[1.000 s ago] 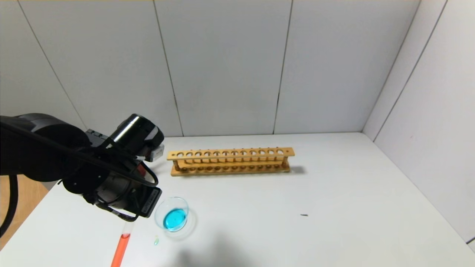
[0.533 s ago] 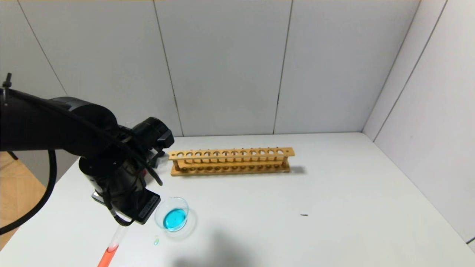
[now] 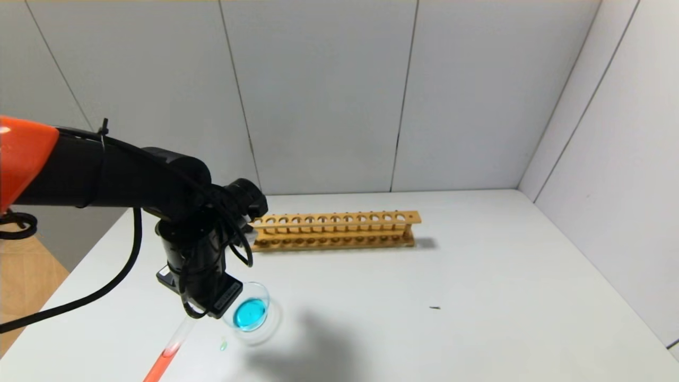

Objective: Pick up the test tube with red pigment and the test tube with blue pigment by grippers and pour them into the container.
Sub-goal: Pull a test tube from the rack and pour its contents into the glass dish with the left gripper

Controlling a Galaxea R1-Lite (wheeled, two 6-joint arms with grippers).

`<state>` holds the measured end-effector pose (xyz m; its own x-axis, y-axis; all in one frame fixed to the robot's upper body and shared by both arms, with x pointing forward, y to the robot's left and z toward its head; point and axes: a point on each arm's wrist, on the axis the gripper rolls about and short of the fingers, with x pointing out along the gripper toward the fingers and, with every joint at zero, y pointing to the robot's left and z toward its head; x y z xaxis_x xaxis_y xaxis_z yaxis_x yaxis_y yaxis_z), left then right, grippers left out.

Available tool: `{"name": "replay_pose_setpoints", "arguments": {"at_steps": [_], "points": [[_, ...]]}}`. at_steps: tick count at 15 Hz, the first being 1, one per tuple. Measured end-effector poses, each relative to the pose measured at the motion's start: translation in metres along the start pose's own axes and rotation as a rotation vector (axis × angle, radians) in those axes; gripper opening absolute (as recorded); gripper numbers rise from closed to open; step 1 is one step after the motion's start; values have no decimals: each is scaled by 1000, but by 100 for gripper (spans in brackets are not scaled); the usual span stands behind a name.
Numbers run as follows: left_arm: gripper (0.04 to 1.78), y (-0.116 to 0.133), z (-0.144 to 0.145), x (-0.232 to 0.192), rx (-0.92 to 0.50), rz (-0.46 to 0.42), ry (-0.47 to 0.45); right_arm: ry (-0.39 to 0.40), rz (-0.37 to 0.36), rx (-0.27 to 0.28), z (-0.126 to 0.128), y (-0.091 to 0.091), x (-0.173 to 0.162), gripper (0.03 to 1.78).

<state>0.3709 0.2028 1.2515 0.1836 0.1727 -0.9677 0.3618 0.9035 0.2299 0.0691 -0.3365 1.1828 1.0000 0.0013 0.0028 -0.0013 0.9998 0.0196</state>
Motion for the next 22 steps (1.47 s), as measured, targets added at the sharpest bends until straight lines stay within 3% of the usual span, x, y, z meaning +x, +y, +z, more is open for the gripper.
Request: {"name": "replay_pose_setpoints", "arguments": {"at_steps": [15, 22], "points": [[34, -2, 18, 6, 102, 15, 230, 0, 0, 0, 0, 0, 0, 171], [34, -7, 27, 12, 116, 18, 244, 0, 0, 0, 0, 0, 0, 171]]}}
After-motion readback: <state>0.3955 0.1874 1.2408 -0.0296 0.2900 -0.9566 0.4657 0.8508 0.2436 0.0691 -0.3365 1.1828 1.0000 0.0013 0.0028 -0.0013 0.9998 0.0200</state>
